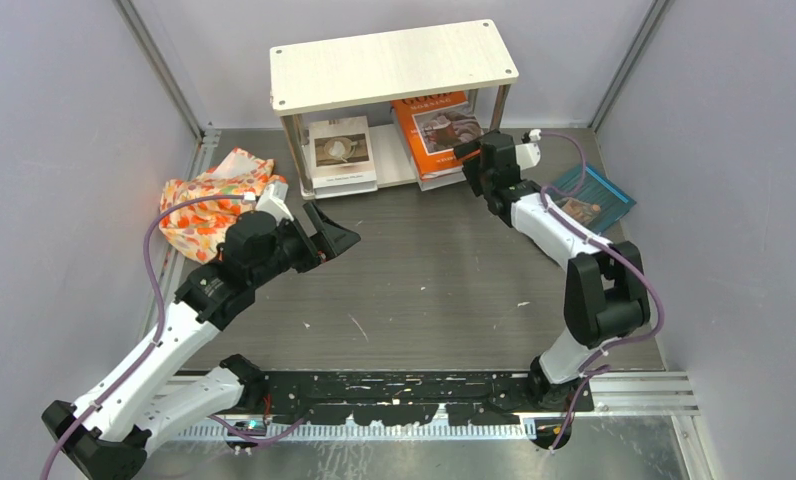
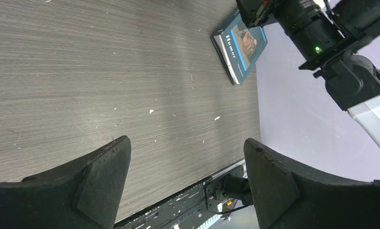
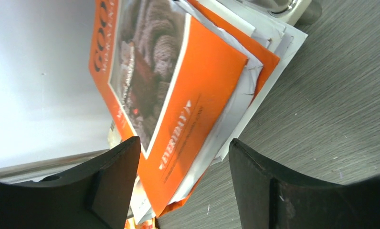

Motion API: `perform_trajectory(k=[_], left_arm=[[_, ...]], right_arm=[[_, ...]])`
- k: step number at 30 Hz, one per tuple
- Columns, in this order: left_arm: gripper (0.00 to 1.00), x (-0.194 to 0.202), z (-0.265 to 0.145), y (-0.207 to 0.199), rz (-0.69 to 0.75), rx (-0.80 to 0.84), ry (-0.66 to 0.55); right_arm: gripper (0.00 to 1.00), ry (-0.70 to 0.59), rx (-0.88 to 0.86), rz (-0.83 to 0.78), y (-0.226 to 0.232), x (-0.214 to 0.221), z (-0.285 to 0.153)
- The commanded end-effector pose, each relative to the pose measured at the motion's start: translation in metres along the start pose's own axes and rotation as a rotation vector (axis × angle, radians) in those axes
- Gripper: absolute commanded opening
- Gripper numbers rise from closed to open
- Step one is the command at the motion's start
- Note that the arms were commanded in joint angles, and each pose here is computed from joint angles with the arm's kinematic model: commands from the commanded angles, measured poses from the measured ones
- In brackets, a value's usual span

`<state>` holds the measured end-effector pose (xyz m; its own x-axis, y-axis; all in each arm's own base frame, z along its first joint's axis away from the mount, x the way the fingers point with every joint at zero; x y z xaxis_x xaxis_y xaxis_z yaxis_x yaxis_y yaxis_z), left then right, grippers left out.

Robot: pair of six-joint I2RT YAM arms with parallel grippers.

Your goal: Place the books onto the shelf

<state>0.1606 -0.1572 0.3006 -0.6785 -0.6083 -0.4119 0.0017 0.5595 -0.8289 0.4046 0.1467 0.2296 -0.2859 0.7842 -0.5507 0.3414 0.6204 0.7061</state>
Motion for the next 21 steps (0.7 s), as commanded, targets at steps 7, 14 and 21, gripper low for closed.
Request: perform_trajectory(k=[7, 14, 21], left_arm=[[0.88, -0.01, -0.008, -0.02, -0.002, 0.101, -0.045], [0.88, -0.008, -0.007, -0.017, -0.017, 0.109, -0.049], [0.88, -0.008, -0.012, -0.014, -0.023, 0.113, -0.064]], right_arm=[[0.69, -0.027, -0.029, -0.132, 0.006, -0.02, -0.065], [0.21, 0.068, 0.054, -0.408, 0.004, -0.008, -0.088], [0.01, 0.137, 0.054, -0.536, 0.014, 0.004, -0.077]])
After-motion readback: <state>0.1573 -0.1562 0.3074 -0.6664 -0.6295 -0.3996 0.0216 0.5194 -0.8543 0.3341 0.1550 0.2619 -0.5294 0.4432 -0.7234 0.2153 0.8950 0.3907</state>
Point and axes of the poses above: each gripper's point midway between its finger pads, its own z axis out along the fingers, its own y axis along the line the jaws close on, x = y × z, the point moved 9 cm from there along -z, back along the fingers, and after that the axes turned 10 degrees about -z, right-handed, at the moved point
